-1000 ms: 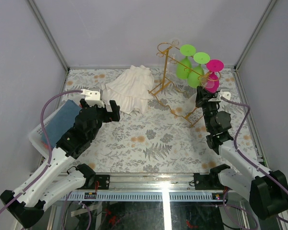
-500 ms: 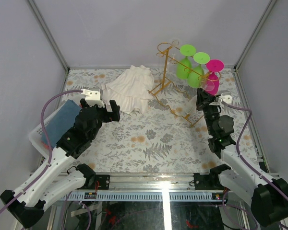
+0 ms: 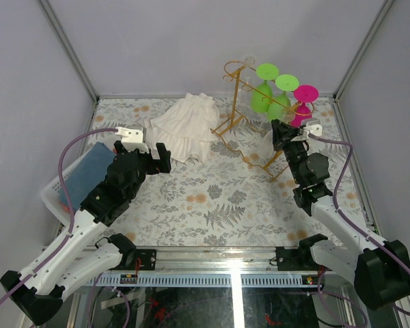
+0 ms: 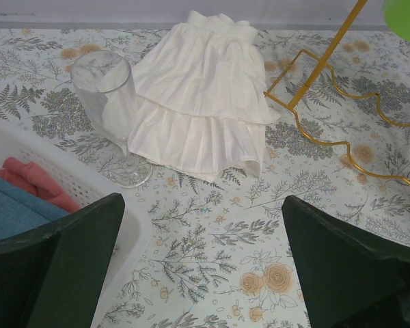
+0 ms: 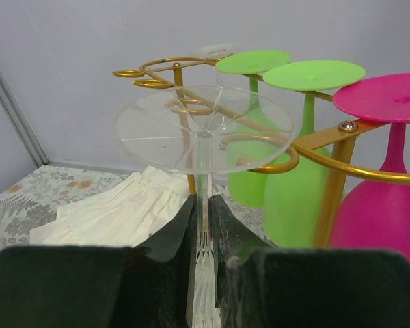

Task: Place the wine glass upside down on the wine glass rack
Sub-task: Turn the wine glass upside down at the wine rack.

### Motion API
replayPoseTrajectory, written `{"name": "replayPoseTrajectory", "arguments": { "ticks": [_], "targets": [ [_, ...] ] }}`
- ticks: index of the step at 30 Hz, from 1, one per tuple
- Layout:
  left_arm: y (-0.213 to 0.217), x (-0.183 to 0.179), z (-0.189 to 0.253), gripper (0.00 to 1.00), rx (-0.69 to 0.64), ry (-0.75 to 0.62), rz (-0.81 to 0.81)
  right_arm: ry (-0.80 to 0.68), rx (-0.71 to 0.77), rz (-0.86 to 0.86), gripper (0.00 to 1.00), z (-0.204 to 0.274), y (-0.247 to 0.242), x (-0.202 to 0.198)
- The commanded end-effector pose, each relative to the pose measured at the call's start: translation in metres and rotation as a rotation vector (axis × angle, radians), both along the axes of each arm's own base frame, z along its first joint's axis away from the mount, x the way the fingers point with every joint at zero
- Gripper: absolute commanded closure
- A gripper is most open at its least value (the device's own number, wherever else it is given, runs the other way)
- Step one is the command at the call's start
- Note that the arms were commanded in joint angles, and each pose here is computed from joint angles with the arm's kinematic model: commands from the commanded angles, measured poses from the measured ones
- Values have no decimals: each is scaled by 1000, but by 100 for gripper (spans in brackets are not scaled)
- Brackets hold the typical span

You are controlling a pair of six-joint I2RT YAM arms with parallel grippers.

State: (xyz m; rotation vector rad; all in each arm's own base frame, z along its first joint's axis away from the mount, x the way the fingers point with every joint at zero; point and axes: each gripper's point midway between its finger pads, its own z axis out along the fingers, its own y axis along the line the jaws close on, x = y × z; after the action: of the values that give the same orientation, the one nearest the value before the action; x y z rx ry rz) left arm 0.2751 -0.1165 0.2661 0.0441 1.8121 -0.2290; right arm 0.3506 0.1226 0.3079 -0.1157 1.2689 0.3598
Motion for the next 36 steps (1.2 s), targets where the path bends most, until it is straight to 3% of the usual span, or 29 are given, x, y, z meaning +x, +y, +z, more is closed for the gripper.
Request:
{"name": "replayPoseTrajectory", "arguments": {
  "ticks": [1,36],
  "targets": [
    [-1,4,14,0,-28,-48,5,-83,61,-55,100,40,-10,6],
    [0,6,12,0,-24,-41,5,-22,103,-231,97,15,-45,2]
  ]
}}
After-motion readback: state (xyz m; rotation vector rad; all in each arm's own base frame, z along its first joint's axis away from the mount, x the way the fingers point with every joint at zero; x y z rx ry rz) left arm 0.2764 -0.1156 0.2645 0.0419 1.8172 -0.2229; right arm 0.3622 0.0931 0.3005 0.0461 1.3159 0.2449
